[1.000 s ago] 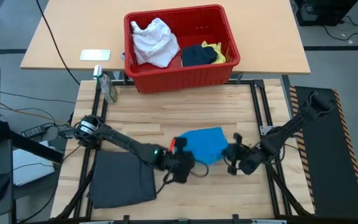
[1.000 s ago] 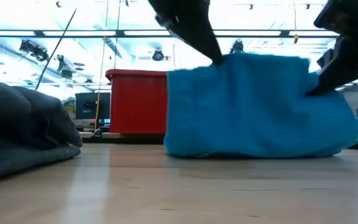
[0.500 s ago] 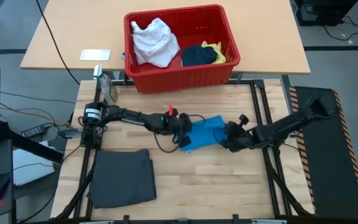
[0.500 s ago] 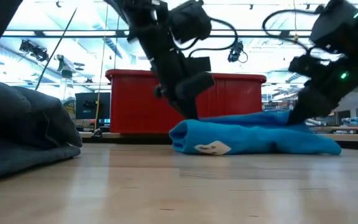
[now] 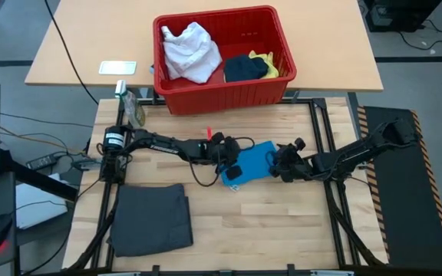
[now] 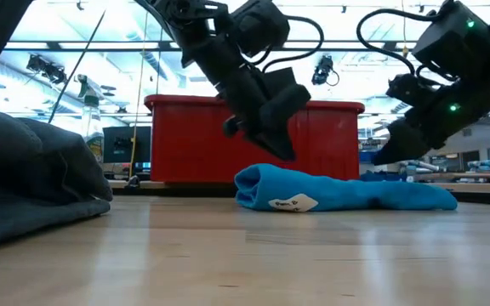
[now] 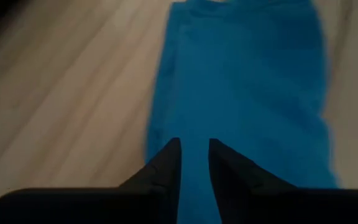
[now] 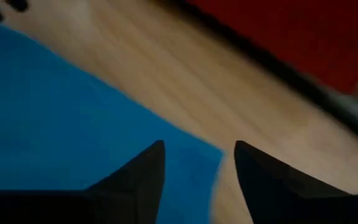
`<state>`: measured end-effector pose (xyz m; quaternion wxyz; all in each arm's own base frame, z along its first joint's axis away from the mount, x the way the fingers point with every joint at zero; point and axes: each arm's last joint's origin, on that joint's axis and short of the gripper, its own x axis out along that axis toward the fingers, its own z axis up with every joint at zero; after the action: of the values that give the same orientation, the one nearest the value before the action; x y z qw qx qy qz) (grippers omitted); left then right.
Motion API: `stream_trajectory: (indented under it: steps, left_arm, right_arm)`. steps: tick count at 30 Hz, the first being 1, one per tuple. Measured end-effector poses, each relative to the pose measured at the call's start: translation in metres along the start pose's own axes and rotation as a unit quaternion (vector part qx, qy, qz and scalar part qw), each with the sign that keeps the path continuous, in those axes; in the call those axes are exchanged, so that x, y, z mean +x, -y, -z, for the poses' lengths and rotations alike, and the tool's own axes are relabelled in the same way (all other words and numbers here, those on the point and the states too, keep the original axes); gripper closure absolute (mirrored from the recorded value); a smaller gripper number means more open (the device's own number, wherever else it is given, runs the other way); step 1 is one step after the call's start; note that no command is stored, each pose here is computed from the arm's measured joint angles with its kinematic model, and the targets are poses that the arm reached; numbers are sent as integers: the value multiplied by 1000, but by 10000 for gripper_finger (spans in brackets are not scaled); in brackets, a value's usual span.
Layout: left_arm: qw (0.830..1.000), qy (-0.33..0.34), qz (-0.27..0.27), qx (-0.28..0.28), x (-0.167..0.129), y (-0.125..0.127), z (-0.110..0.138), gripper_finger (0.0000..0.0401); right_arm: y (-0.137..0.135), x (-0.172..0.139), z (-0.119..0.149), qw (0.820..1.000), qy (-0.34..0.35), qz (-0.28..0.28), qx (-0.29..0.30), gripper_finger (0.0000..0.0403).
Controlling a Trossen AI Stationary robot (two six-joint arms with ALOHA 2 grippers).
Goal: Fold laundry
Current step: Fold the light blue shorts
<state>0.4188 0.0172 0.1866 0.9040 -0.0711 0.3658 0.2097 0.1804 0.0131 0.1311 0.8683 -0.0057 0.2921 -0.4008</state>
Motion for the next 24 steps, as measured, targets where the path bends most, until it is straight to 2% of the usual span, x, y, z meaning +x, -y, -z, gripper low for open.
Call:
stream_trajectory:
  steps: [3,7,13,19,22,24]
  left_arm:
    - [1000,14,16,-2,-2,14,2,315]
    - [999,32,38,6,-1,33,6,317]
    - [999,-8,43,16,14,55,34,317]
    - [997,-66,24,20,21,60,55,317]
    - [995,-90,6,37,17,55,57,317]
    - [992,-97,-34,72,16,47,57,317]
  right_arm:
    - [-7,2,-1,999,-8,-45,19,189]
    - [-17,7,1,996,-21,-89,13,190]
    - [-27,20,21,992,-79,-99,1,204]
    - [-37,25,32,985,-115,-120,36,216]
    - [-45,18,32,974,-131,-176,54,220]
    - [-53,9,28,956,-141,-251,64,222]
